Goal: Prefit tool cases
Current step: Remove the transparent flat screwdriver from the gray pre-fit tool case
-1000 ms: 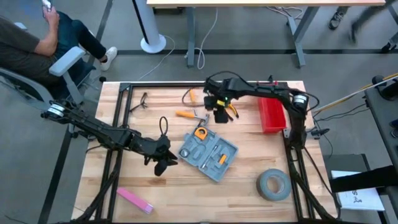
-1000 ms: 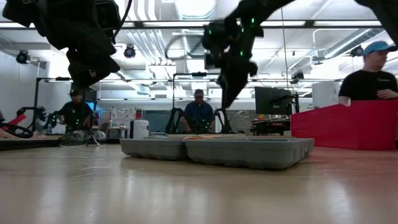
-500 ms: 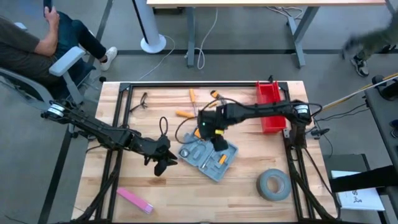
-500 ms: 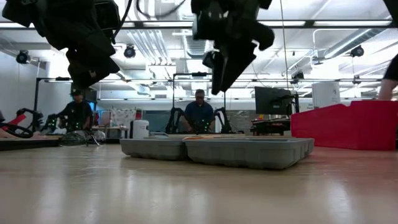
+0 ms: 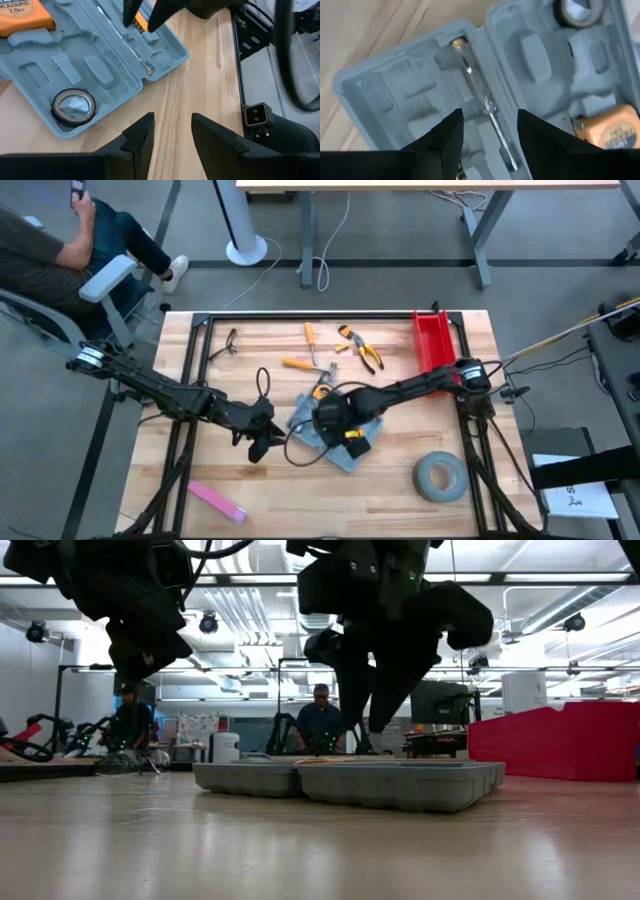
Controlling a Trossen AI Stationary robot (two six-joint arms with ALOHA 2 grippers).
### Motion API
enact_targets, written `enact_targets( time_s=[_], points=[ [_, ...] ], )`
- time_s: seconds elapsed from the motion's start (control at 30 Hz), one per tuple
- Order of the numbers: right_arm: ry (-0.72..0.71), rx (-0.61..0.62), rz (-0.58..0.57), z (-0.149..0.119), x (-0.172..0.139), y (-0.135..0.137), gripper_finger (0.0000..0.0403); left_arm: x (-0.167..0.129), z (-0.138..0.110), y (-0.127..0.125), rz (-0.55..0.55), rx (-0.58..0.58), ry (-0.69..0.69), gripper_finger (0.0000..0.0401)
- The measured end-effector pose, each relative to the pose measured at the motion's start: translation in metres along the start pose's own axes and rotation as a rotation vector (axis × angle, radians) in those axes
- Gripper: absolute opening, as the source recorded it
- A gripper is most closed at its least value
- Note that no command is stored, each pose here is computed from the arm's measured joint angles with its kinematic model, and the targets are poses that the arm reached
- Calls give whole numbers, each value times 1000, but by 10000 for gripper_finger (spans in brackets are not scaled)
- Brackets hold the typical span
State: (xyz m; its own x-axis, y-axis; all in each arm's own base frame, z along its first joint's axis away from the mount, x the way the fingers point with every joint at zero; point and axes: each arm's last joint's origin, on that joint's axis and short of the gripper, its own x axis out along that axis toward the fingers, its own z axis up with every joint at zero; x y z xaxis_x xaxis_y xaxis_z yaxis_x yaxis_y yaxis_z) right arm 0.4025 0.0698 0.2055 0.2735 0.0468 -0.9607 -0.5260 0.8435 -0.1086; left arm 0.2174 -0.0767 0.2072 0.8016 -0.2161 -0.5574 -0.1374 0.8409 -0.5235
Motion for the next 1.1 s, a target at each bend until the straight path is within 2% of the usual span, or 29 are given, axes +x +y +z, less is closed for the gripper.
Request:
enact_targets(
  time_s=[0.13, 0.4, 0.63, 0.87, 1.1],
  points=[
    [-7, -33, -24, 6, 9, 7, 154, 0, 0, 0, -1, -5, -1, 137],
    [81, -67, -43, 4, 37, 9, 146, 0, -1, -1, -4, -16, 4, 137],
    [79, -80, -66, 6, 45, 9, 146, 0, -1, -2, -9, -18, 2, 137],
    [106, -105, -130, 7, 60, 6, 128, -1, 2, -5, -20, -17, -4, 137],
    [93, -105, -134, 7, 62, 6, 107, -1, 2, -5, -18, -17, -2, 137]
  ],
)
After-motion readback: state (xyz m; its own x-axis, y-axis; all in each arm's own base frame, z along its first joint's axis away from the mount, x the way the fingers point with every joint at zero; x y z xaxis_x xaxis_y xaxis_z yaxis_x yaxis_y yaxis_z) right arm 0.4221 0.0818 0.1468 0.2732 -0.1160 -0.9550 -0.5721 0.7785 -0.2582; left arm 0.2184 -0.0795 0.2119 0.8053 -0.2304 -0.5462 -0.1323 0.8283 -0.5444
